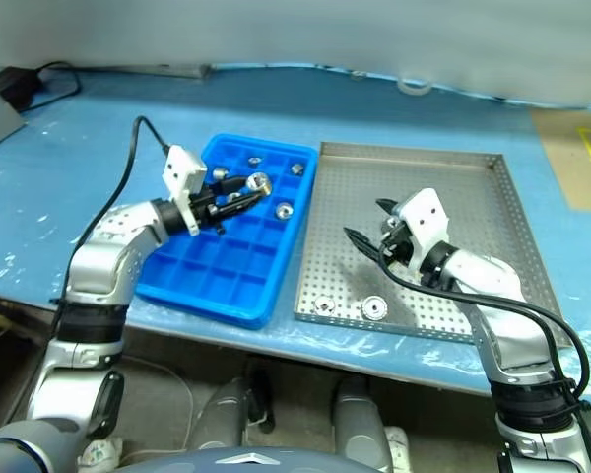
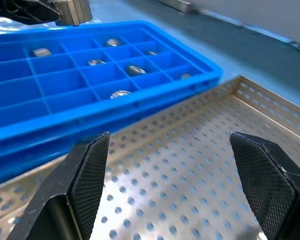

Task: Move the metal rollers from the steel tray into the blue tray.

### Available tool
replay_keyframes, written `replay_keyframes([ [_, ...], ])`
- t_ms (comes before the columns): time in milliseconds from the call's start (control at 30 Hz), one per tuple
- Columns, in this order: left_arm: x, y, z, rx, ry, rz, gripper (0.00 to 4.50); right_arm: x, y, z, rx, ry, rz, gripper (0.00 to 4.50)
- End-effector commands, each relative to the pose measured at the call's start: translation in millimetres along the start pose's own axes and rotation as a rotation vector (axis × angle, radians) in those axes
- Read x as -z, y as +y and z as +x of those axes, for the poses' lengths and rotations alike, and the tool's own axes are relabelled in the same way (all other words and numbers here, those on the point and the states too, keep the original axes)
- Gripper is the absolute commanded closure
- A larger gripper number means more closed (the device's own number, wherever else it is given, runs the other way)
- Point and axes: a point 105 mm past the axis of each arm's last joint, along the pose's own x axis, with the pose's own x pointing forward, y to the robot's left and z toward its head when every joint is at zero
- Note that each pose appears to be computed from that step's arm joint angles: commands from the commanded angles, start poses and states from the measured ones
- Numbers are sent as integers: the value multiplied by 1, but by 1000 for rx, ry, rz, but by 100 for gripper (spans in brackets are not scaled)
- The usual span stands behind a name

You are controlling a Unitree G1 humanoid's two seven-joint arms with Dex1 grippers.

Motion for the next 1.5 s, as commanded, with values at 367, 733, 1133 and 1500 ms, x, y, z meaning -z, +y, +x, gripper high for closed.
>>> replay_keyframes([
  [367, 0, -4, -96, -242, 101, 104, 282, -3, -8, 31, -163, -8, -82, 47],
  [733, 37, -5, -120, -378, 215, 32, 282, -3, -12, 45, -211, -10, -108, 47],
  [1133, 59, 8, -121, -446, 254, 46, 282, 1, -9, 44, -231, 2, -117, 47],
  [1500, 53, -1, -101, -388, 227, 44, 282, 3, -6, 43, -222, 0, -116, 47],
])
